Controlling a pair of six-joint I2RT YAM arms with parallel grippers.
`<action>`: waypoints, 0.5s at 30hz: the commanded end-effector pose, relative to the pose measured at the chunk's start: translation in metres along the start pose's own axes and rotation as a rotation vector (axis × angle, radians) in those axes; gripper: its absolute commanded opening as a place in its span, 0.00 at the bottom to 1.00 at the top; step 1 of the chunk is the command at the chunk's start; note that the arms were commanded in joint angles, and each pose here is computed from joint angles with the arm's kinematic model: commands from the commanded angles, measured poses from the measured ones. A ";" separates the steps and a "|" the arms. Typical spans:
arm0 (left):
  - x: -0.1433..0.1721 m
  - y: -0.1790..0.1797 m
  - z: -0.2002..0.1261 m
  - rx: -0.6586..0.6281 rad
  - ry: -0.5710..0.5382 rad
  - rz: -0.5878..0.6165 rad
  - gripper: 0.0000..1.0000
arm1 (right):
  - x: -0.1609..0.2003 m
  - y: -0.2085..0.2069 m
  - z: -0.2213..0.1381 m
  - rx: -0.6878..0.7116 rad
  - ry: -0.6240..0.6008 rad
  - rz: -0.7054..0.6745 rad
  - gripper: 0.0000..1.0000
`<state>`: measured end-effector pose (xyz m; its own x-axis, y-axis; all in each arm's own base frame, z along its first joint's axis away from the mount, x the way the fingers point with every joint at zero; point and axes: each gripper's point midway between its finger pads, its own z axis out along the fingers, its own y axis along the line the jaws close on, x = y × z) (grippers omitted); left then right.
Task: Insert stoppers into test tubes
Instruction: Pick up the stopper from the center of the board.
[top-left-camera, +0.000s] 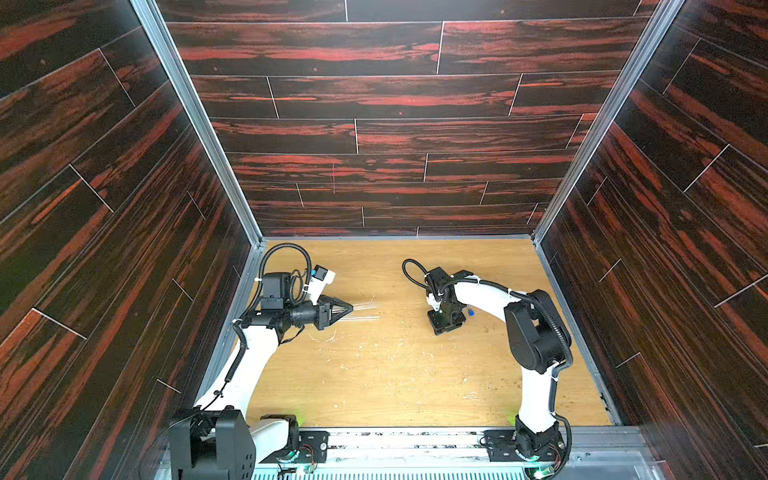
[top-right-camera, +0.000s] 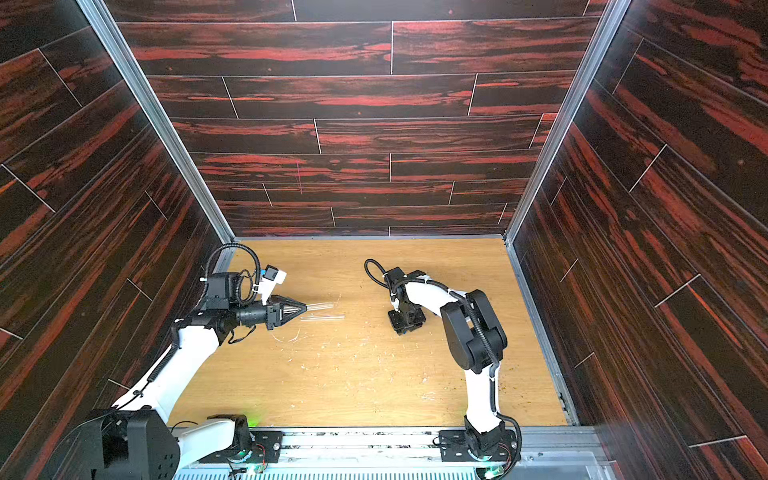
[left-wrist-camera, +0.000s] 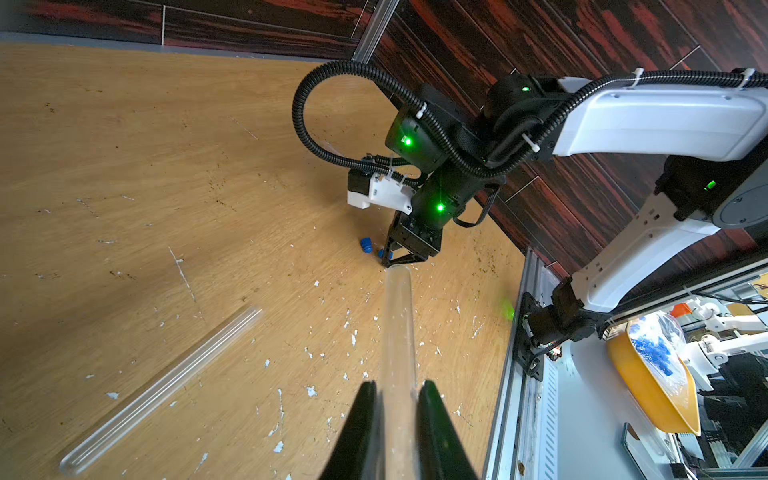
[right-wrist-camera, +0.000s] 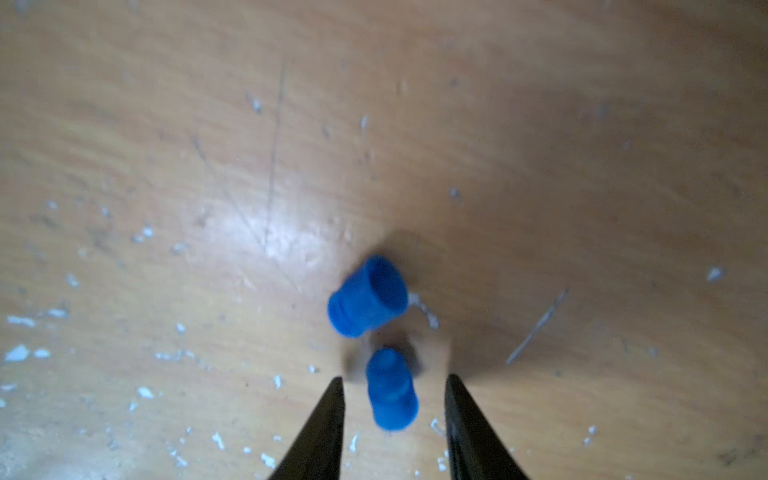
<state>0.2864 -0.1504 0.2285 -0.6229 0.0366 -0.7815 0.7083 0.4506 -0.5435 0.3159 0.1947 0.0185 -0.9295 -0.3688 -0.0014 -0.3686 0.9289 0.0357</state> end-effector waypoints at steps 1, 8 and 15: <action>0.001 -0.003 0.000 0.013 -0.002 0.012 0.01 | 0.001 -0.003 0.012 0.017 0.045 0.006 0.38; 0.002 -0.002 0.000 0.011 0.001 0.009 0.01 | 0.003 -0.001 0.014 0.003 0.051 0.004 0.31; 0.001 -0.003 0.000 0.013 0.002 0.009 0.01 | 0.007 -0.001 0.016 -0.001 0.065 0.004 0.26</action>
<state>0.2865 -0.1504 0.2283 -0.6232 0.0368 -0.7812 0.7080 0.4509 -0.5436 0.3166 0.1948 0.0149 -0.9274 -0.3741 0.0060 -0.3738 0.9270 0.0326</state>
